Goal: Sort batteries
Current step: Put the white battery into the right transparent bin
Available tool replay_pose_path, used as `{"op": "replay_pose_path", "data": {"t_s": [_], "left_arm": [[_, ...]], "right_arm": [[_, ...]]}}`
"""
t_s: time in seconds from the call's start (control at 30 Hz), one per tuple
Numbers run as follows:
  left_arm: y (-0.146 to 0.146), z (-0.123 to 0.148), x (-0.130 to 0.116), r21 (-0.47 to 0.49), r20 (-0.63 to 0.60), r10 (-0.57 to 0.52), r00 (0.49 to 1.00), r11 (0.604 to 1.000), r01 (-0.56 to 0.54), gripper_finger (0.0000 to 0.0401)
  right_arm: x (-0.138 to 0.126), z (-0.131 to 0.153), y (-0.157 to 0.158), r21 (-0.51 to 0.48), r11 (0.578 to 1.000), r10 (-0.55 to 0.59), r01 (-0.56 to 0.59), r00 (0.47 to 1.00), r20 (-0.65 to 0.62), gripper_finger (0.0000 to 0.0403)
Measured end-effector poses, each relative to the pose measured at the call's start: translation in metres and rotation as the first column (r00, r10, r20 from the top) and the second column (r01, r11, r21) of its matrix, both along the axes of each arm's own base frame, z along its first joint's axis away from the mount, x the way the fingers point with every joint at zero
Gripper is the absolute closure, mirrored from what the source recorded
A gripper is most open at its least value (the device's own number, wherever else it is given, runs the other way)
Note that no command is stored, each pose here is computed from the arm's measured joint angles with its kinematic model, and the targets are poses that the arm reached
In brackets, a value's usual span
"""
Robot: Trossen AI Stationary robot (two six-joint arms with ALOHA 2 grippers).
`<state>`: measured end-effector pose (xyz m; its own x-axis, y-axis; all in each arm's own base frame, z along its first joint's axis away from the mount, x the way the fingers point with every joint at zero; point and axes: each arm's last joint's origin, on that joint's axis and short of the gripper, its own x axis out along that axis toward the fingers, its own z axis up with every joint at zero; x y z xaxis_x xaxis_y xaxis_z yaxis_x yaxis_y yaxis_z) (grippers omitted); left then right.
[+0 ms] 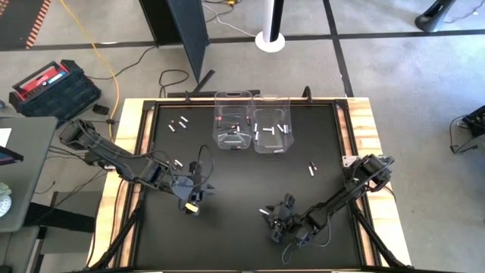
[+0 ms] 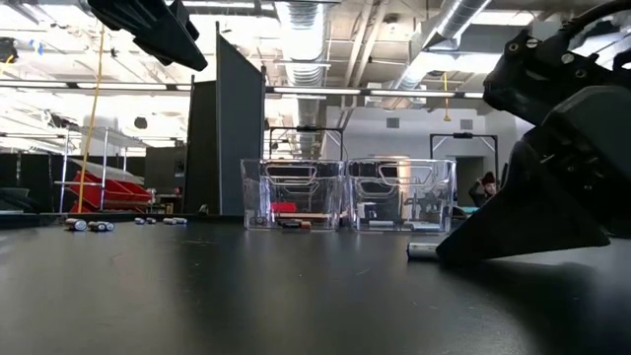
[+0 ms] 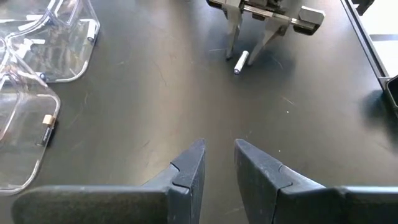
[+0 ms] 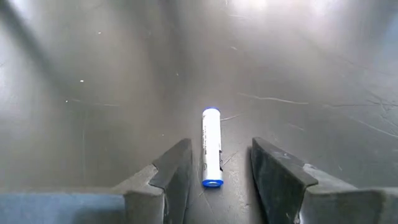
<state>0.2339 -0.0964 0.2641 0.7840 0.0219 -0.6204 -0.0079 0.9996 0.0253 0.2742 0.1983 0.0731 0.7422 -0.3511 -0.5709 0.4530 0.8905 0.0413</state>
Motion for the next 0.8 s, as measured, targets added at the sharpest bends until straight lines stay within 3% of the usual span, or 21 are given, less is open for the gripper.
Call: {"op": "replay_pose_path", "data": {"t_s": [0.13, 0.47, 0.8], "left_arm": [[0.000, 0.000, 0.000, 0.015, 0.004, 0.005, 1.000, 1.000, -0.006, 0.0319], [0.003, 0.000, 0.000, 0.096, 0.022, 0.053, 0.998, 0.994, -0.055, 0.0319], [0.003, 0.002, 0.001, 0.043, 0.042, 0.089, 0.995, 0.995, -0.091, 0.0319]], "right_arm": [[0.001, -0.002, -0.006, 0.000, 1.000, -0.010, 0.010, 1.000, -0.019, 0.0236], [0.004, -0.003, -0.009, 0.011, 1.000, -0.018, 0.019, 1.000, -0.023, 0.0354], [0.005, 0.010, -0.008, 0.041, 0.999, 0.009, -0.009, 1.000, -0.009, 0.0355]]}}
